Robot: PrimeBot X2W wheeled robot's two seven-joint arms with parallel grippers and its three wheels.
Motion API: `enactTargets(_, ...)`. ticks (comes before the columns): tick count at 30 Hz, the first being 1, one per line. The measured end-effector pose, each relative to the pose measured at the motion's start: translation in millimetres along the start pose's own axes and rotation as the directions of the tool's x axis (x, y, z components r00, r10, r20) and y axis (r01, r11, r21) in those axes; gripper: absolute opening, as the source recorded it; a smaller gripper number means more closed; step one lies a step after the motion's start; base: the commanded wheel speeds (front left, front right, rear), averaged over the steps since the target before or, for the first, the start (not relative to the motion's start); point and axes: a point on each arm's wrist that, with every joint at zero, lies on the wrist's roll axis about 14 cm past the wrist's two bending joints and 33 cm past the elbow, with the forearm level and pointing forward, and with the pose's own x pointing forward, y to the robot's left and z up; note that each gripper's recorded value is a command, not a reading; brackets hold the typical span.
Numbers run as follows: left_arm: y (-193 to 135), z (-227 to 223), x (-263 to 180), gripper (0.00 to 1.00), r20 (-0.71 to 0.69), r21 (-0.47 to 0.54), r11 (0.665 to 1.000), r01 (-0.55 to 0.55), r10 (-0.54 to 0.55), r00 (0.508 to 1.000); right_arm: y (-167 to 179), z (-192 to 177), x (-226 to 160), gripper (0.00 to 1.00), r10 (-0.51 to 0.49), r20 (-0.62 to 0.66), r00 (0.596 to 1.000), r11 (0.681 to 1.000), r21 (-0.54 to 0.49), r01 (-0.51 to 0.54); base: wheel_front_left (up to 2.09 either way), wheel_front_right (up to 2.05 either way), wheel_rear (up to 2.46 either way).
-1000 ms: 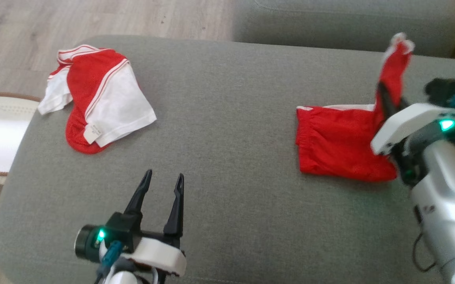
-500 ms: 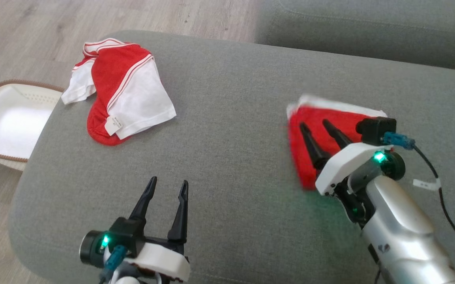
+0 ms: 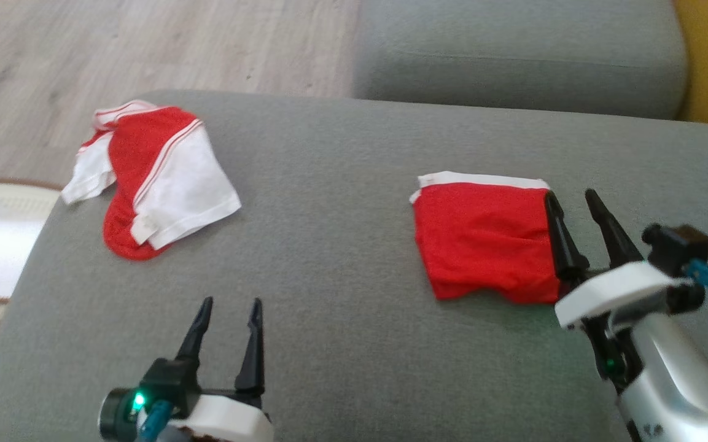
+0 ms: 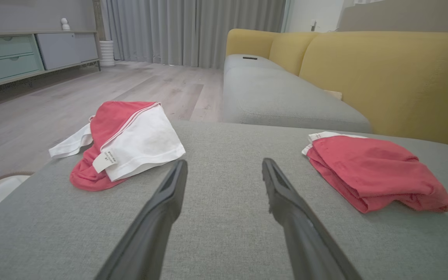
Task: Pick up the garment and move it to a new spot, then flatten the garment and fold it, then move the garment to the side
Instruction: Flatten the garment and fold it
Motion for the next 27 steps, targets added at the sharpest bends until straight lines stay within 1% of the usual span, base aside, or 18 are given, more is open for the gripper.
enactTargets(5, -1.1, 2.0, 1.6, 1.0, 0.008, -0.007, 1.0, 0.007, -0.007, 1.0, -20.3, 4.8, -30.7, 1.0, -0.071, 0.049, 0.996, 0.997, -0.015, 0.072, 0.0, 0.0, 0.0)
enactTargets(8, -2.5, 7.6, 2.7, 1.0, 0.026, -0.008, 1.0, 0.014, -0.014, 1.0, -20.4, 7.8, -46.5, 1.0, -0.086, 0.083, 0.993, 0.996, -0.018, 0.088, 0.0, 0.0, 0.0)
enactTargets(11, -0.9, 7.9, -0.1, 1.0, 0.027, -0.008, 1.0, 0.008, -0.008, 1.0, -20.7, 4.0, -62.8, 1.0, -0.105, 0.091, 0.99, 0.994, -0.03, 0.109, 0.0, 0.0, 0.0)
enactTargets(14, 0.1, 5.6, -5.6, 1.0, 0.02, -0.009, 1.0, 0.004, -0.004, 1.0, -20.6, -3.5, -78.6, 1.0, -0.128, 0.085, 0.988, 0.99, -0.049, 0.133, 0.0, 0.0, 0.0)
enactTargets(18, 3.9, 8.8, -8.9, 1.0, 0.031, -0.001, 1.0, -0.005, 0.005, 1.0, -17.2, -9.6, -91.6, 1.0, -0.153, 0.086, 0.984, 0.986, -0.047, 0.157, 0.0, 0.0, 0.0)
enactTargets(21, 3.5, 12.1, -12.8, 1.0, 0.043, -0.004, 1.0, -0.005, 0.005, 0.999, -11.1, -22.3, -104.9, 1.0, -0.161, 0.06, 0.985, 0.984, -0.07, 0.165, 0.0, 0.0, 0.0)
enactTargets(24, 3.6, 8.4, -19.4, 1.0, 0.032, 0.011, 1.0, -0.004, 0.004, 0.999, -6.7, -37.0, -117.0, 1.0, -0.173, 0.025, 0.985, 0.982, -0.066, 0.175, 0.0, 0.0, 0.0)
enactTargets(27, 3.6, 5.1, -24.1, 1.0, 0.023, 0.014, 1.0, -0.006, 0.005, 1.0, -4.6, -43.2, -124.5, 1.0, -0.184, 0.013, 0.983, 0.981, -0.062, 0.185, 0.0, 0.0, 0.0)
